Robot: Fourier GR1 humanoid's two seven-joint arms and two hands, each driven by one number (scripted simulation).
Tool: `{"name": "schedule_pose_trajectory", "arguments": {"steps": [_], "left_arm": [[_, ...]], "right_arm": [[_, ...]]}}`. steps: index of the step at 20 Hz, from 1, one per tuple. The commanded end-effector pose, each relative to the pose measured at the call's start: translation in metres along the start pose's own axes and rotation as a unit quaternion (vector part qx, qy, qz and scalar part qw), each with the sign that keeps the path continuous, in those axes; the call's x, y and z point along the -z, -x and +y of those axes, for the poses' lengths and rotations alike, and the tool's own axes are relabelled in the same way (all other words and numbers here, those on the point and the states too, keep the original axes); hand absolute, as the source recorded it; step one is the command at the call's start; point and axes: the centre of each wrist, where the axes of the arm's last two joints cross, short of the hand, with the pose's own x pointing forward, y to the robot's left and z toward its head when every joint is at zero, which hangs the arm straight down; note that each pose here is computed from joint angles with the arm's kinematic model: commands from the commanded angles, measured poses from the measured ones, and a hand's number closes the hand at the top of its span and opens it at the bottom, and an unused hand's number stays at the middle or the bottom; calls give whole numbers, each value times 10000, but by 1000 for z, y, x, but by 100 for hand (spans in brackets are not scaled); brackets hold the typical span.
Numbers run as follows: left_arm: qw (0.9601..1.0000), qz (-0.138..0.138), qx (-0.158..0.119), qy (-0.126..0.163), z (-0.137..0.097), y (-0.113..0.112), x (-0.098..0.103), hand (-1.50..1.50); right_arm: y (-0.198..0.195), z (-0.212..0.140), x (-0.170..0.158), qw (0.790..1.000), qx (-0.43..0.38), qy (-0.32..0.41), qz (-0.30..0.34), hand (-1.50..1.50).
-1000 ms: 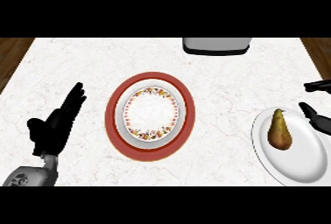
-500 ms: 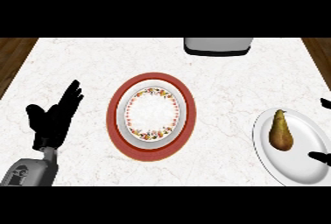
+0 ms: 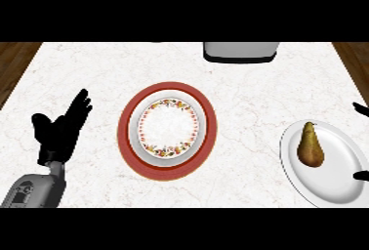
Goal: Pick the pear from the plate and place it in the plate
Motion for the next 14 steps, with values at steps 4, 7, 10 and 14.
{"name": "schedule_pose_trajectory", "arguments": {"steps": [4,7,10,14], "left_arm": [[9999,97,-21,-19,-17,6,-1,0],[9999,31,-50,-87,-1,6,-11,0],[10000,41,-39,2,4,-9,6,0],[10000,68,-39,-38,-4,-8,7,0]], "right_arm": [[-26,-18,25,9922,-588,-930,578,-150],[-14,30,6,9875,-940,-1065,686,-150],[-27,22,30,9807,-1352,-1119,865,-150],[-29,53,44,9712,-1615,-1325,1144,-150]]}}
